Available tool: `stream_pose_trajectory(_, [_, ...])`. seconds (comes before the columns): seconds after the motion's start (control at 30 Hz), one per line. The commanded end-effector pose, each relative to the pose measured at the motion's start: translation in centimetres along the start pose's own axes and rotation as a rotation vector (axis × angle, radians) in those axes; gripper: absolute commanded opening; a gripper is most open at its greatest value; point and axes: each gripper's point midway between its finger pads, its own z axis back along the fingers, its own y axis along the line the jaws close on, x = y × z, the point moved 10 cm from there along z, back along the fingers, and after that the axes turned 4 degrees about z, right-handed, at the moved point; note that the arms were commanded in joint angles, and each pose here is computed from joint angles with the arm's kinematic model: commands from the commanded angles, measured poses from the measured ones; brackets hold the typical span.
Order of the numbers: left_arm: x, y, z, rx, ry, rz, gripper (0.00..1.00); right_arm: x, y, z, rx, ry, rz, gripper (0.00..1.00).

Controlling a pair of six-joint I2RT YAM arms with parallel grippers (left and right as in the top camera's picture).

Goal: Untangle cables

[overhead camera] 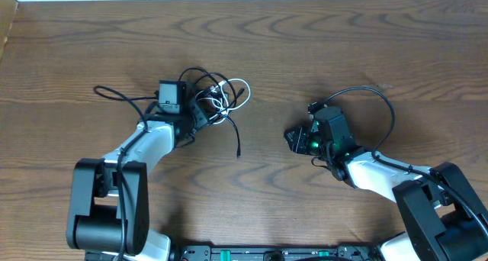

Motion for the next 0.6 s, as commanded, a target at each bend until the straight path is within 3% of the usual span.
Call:
stream_pose_trajectory(0.0, [-1.6, 1.0, -1.7, 0.160, -0.010, -0.058, 0.53, -0.9, -0.7, -0.3, -0.049, 0.024, -0.007, 0.38])
stream_pose_trajectory(0.07, [-1.8, 0.9, -2.2, 0.168, -0.010, -0.067, 0.53, -0.9, -0.6, -0.3, -0.041, 0.029, -0.008, 0.38])
stream_pose_trajectory(0.13, [-1.7, 0.8, -2.2, 0.164, -0.015, -0.066, 0.35, -0.9, -0.6, -0.3, -0.041, 0.029, -0.008, 0.38])
stream_pose_trajectory(0.2, [-1.7, 0.8, -2.0, 0.161, -0.017, -0.066, 0.08, -0.9, -0.6, -0.3, -0.041, 0.029, -0.008, 0.38])
stream_pose_trajectory(0.37, [-0.2, -1.3, 1.7, 0.042, -0.099, -0.107, 0.07, -0.9, -0.6, -0.3, -0.041, 0.029, -0.008, 0.38])
stream_pose_trajectory(0.47, [1.2, -4.8, 9.0, -0.230, -0.194, -0.198, 0.07, -0.9, -0.6, -0.3, -0.041, 0.029, -0.008, 0.38])
stream_pose_trajectory(0.57, [1.0, -5.9, 13.9, -0.400, -0.256, -0.231, 0.07, -0.9, -0.6, -0.3, -0.038, 0.027, -0.007, 0.39])
